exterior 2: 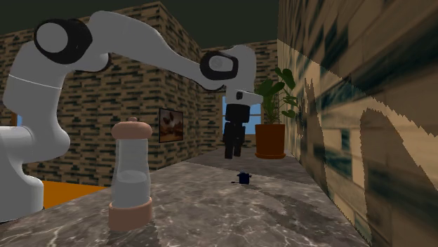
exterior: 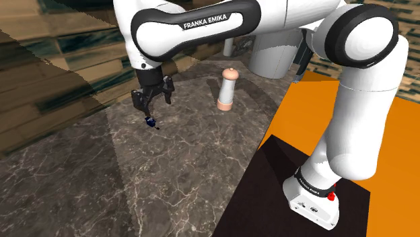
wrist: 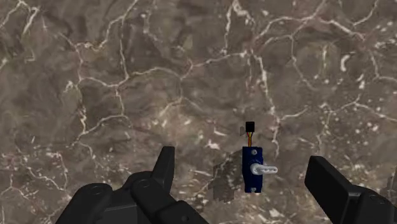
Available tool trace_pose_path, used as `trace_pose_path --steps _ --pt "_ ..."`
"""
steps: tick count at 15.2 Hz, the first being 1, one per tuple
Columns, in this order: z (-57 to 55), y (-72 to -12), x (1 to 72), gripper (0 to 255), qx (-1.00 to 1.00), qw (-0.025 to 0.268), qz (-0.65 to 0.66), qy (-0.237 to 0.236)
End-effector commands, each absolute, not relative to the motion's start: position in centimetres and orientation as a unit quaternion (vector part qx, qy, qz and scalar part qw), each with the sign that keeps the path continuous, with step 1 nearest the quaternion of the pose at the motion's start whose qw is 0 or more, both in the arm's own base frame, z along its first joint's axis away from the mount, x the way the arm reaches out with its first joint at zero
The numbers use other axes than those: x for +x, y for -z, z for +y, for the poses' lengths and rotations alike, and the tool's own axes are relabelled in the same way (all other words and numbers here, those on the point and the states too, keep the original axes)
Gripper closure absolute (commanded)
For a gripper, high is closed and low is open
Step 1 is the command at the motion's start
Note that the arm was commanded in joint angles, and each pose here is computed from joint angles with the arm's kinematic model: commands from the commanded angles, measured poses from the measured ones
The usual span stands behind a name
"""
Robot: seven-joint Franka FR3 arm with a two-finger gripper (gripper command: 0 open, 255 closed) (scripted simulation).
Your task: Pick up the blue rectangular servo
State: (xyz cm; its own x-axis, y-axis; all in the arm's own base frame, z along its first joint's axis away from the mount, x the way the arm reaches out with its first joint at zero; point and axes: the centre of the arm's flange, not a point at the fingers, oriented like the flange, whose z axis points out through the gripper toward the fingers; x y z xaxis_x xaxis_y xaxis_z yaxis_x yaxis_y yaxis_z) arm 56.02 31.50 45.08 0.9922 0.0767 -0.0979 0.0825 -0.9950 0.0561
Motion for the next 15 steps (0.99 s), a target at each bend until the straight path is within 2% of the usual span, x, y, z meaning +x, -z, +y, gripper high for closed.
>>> trace_pose_path --steps 1,12,13,15 --pt "33.4 -44.3 57.7 0 0.997 0.031 0.044 0.048" --pt "34.3 -39.9 58.4 0 0.997 0.031 0.045 0.048" --pt "34.3 -39.9 58.5 255 0.997 0.031 0.045 0.048" --pt "34.3 -39.9 58.5 255 0.997 0.031 0.045 0.048"
